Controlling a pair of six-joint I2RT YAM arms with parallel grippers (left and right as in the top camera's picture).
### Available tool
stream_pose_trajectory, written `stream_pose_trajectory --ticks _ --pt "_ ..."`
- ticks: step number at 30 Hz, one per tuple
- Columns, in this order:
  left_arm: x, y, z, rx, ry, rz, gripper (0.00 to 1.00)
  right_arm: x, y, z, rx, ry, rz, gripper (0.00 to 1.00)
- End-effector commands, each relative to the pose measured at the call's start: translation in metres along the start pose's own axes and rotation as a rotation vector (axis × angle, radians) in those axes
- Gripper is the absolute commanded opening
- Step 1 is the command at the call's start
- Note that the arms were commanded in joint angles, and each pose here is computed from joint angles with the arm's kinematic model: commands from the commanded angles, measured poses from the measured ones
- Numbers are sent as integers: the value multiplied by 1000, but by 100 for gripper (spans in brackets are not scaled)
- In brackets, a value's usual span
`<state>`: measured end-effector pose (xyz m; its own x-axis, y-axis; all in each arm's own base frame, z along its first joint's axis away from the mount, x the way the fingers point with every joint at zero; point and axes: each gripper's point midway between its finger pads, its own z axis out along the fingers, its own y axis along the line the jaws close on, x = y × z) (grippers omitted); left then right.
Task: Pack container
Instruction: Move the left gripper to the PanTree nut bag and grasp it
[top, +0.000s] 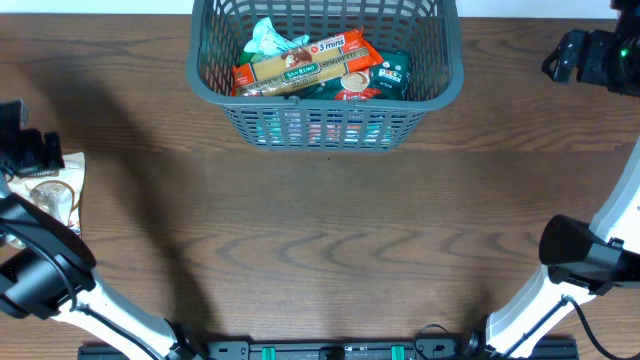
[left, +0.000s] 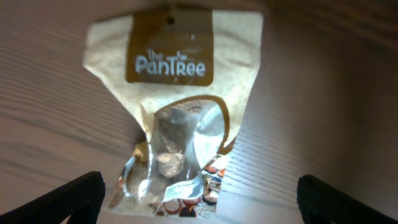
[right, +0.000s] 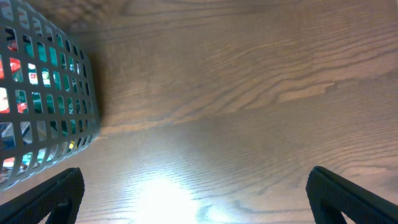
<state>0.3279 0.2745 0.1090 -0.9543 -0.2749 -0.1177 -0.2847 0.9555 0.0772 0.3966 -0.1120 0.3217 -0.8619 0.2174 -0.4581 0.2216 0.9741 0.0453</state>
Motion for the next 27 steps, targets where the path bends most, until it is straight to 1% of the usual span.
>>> stream_pose_trajectory --ticks 1,2,3,6,10,19,27 --pt "6 7 9 38 -4 -12 98 1 4 6 -12 19 12 99" --pt "8 10 10 37 -5 -19 100 1 4 6 -12 19 12 99" --pt "8 13 12 35 -8 -25 98 1 4 6 -12 20 12 99" --pt "9 19 17 32 -18 -41 99 1 4 6 -11 19 27 99" --pt "10 14 31 70 -37 -49 99 1 4 6 -12 17 38 99" --pt "28 4 78 77 -23 -50 98 1 4 6 -12 20 53 99" --pt "41 -3 106 77 -23 -50 99 2 4 6 -12 21 72 99"
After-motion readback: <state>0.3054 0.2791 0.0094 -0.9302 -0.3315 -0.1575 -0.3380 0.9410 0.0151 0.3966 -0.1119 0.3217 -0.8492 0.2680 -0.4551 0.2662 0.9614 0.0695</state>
